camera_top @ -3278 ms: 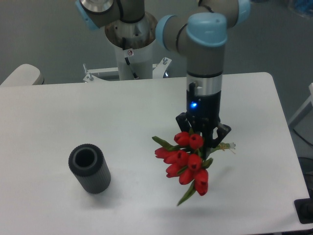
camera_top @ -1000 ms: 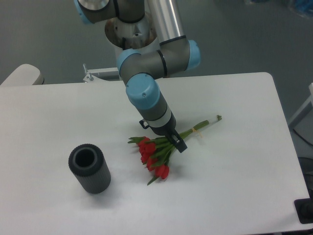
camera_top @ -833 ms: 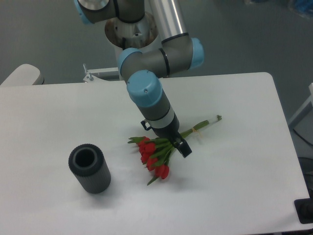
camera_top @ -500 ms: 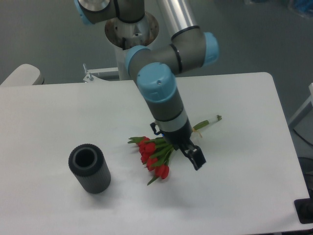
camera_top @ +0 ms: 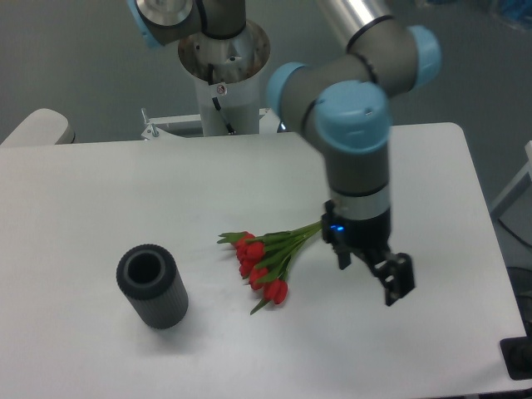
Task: Place the flowers on the table
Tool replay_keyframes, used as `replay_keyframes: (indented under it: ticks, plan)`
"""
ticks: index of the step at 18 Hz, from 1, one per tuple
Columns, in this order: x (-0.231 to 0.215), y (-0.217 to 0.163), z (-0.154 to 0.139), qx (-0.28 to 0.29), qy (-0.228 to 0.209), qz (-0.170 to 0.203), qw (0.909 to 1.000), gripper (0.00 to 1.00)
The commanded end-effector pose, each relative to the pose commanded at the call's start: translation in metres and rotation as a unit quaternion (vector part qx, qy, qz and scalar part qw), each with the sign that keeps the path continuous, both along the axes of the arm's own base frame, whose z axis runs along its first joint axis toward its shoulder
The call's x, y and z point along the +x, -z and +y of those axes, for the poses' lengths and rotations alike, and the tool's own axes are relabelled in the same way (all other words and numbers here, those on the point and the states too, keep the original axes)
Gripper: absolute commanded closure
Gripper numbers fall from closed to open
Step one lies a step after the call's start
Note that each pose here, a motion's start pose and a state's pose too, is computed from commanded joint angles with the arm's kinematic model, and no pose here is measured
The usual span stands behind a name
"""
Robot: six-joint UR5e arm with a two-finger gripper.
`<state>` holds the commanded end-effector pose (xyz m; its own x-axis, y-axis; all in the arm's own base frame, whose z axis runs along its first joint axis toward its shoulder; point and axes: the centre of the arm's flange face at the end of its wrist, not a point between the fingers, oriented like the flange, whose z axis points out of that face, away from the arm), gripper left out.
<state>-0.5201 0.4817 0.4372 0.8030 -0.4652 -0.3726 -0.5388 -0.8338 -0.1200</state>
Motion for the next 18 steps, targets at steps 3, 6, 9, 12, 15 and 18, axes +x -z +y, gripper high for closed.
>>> replay_keyframes:
  ticks: [3, 6, 9, 12, 15, 18]
  plan:
    - [-0.016, -0.003, -0.019, 0.003, 0.014, -0.012, 0.9998, 0.02]
    - [-0.019, -0.006, -0.024, 0.007, 0.024, -0.014, 0.9996, 0.02]
    - [-0.017, -0.007, -0.021, 0.007, 0.026, -0.013, 0.9995, 0.02]
    - [-0.017, -0.006, -0.021, 0.007, 0.026, -0.014, 0.9995, 0.01]
    - [-0.018, -0.006, -0.021, 0.007, 0.027, -0.014, 0.9995, 0.01]
    - [-0.017, -0.006, -0.021, 0.007, 0.027, -0.013, 0.9995, 0.01]
